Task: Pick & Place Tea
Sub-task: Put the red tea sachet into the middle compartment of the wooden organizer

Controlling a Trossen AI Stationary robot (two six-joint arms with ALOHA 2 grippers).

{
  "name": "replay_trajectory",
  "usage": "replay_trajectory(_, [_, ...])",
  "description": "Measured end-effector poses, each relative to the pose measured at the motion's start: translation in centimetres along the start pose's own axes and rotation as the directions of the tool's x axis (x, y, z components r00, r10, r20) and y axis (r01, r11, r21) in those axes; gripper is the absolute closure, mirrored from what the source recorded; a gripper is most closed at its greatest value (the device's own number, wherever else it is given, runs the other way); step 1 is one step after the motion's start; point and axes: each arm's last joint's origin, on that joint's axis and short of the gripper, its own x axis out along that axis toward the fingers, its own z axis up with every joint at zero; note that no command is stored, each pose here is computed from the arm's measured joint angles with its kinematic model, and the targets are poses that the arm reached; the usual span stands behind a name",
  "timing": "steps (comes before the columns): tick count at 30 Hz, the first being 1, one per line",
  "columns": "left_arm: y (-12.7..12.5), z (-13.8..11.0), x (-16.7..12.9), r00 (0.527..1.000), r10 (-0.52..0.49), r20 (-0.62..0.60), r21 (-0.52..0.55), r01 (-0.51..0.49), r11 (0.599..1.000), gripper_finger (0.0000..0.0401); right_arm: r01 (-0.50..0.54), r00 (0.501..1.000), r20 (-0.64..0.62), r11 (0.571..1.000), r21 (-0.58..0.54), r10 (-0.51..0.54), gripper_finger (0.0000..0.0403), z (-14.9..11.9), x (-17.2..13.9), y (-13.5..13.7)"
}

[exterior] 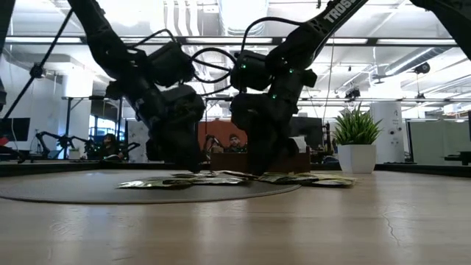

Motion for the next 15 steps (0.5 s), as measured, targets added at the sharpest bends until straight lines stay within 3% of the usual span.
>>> replay_trajectory(15, [0.1,1.1,2.1,1.000,-0.011,-0.021,-0.072,0.009,0.997,0.0247,-0.012,1.000,0.023,1.000,0.005,0.012,0.0276,0.1,0.1,0.2])
